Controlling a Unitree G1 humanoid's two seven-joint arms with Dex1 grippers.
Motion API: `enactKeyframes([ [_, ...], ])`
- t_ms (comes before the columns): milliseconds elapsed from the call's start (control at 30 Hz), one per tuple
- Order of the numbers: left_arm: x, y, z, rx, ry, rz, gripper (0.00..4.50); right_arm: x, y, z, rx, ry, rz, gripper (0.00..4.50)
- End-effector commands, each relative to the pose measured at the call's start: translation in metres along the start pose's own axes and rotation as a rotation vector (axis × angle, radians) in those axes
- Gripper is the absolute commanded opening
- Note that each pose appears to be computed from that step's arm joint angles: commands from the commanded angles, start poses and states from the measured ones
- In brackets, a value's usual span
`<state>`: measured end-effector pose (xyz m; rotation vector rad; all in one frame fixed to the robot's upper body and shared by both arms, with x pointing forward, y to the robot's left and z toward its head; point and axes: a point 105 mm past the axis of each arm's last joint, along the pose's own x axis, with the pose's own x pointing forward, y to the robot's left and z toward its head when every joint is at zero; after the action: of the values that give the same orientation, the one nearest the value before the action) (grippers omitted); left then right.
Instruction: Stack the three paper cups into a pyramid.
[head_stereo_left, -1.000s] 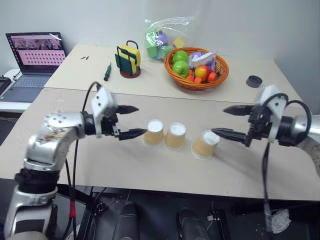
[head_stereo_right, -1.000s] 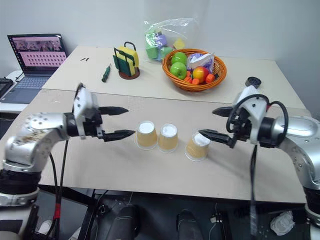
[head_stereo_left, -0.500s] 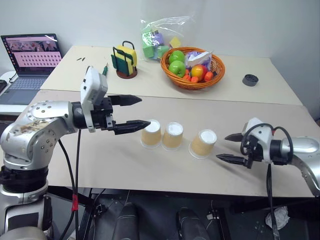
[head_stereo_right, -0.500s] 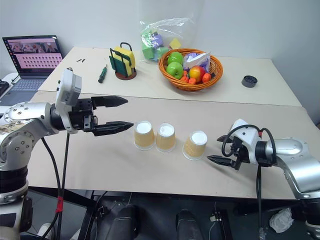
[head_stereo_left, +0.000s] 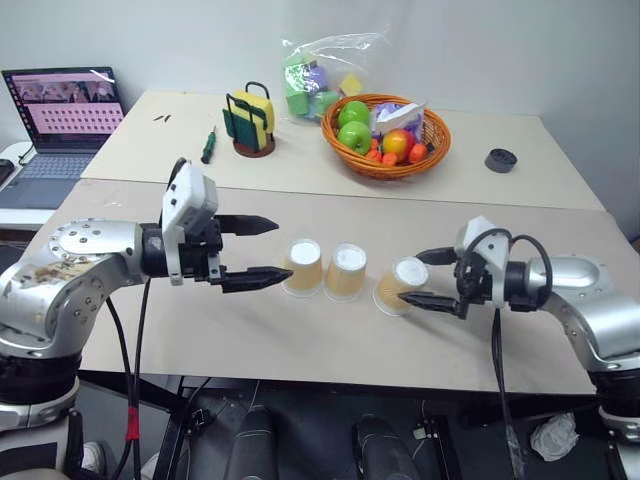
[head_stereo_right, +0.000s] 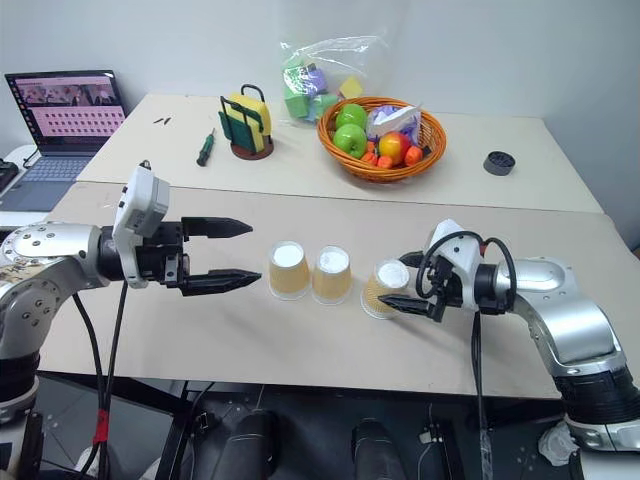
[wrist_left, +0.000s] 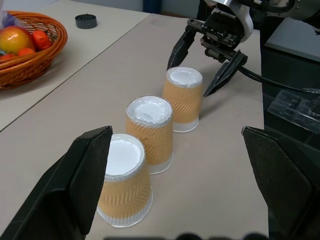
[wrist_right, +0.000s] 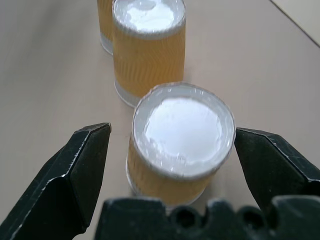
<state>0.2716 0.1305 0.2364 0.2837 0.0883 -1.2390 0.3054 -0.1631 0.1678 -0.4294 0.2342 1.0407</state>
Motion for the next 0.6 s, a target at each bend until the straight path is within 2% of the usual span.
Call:
enactKeyframes([
  [33, -0.0003, -0.0044, 0.0076, 0.058, -0.004, -0.003, 4.41, -0.0017, -0.0048, 0.0079, -0.018, -0.024, -0.02, 4.5],
  [300, 0.0004, -0.0043, 0.0071, 0.065, 0.002, 0.003, 4.41, 0.0028, -0.01, 0.0092, -0.012, -0.04, -0.045, 4.5],
  [400, 0.0008, -0.0046, 0.0067, 0.065, 0.002, 0.002, 4.5, 0.0034, -0.0097, 0.0104, -0.012, -0.046, -0.045, 3.73],
  [500, 0.0014, -0.005, 0.0063, 0.064, 0.003, 0.001, 4.5, 0.0025, -0.0097, 0.0133, -0.016, -0.054, -0.044, 2.7],
  [600, 0.0021, -0.0051, 0.006, 0.064, 0.004, 0.0, 4.5, 0.0003, -0.0108, 0.0137, -0.018, -0.052, -0.048, 2.6],
])
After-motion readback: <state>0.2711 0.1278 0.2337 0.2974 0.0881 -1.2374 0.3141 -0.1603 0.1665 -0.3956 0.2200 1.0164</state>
